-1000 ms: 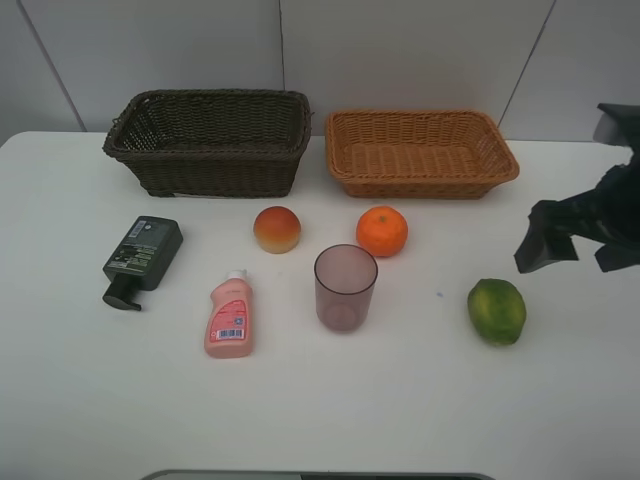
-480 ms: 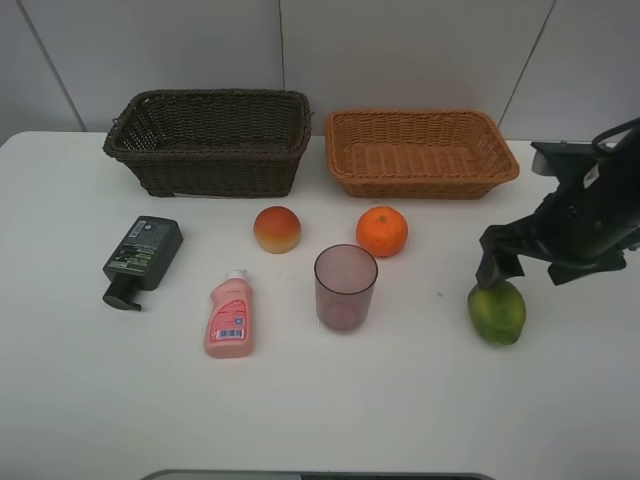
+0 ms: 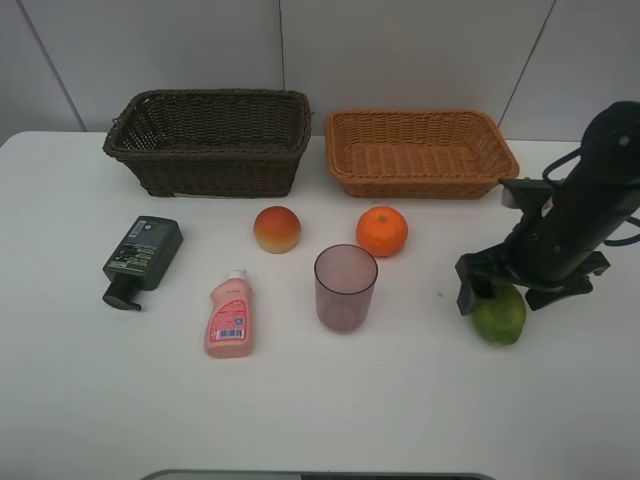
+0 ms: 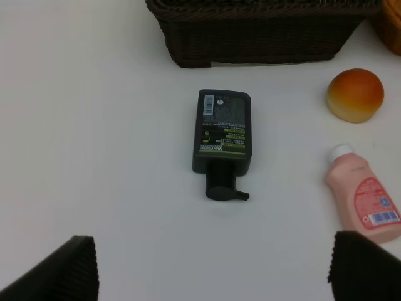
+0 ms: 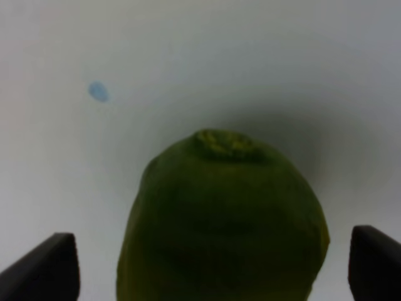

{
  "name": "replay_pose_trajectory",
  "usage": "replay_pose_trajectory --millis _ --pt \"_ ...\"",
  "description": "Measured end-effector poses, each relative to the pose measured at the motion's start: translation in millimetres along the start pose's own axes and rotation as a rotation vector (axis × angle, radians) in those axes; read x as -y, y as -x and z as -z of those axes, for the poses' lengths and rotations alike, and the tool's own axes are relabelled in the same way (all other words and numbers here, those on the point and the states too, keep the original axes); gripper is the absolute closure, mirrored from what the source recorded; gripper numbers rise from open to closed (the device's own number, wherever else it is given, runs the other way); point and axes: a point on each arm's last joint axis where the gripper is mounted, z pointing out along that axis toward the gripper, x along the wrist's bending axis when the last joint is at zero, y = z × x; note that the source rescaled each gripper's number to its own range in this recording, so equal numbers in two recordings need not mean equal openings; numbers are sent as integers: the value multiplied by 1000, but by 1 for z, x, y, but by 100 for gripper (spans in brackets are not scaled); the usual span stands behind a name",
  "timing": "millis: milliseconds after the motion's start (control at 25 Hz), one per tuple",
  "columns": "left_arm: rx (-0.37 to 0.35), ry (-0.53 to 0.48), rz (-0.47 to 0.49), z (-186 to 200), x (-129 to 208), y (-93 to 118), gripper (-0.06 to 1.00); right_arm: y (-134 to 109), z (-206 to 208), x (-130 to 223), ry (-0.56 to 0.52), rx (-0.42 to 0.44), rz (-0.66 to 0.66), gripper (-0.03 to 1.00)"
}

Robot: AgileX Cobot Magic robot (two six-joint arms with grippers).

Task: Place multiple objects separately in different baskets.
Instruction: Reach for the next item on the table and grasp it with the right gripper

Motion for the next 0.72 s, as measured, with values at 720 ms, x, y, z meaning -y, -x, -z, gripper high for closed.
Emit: replay_pose_trajectory --millis 720 --pt "0 0 0 0 0 0 10 -1 -25 -3 -44 -11 -28 3"
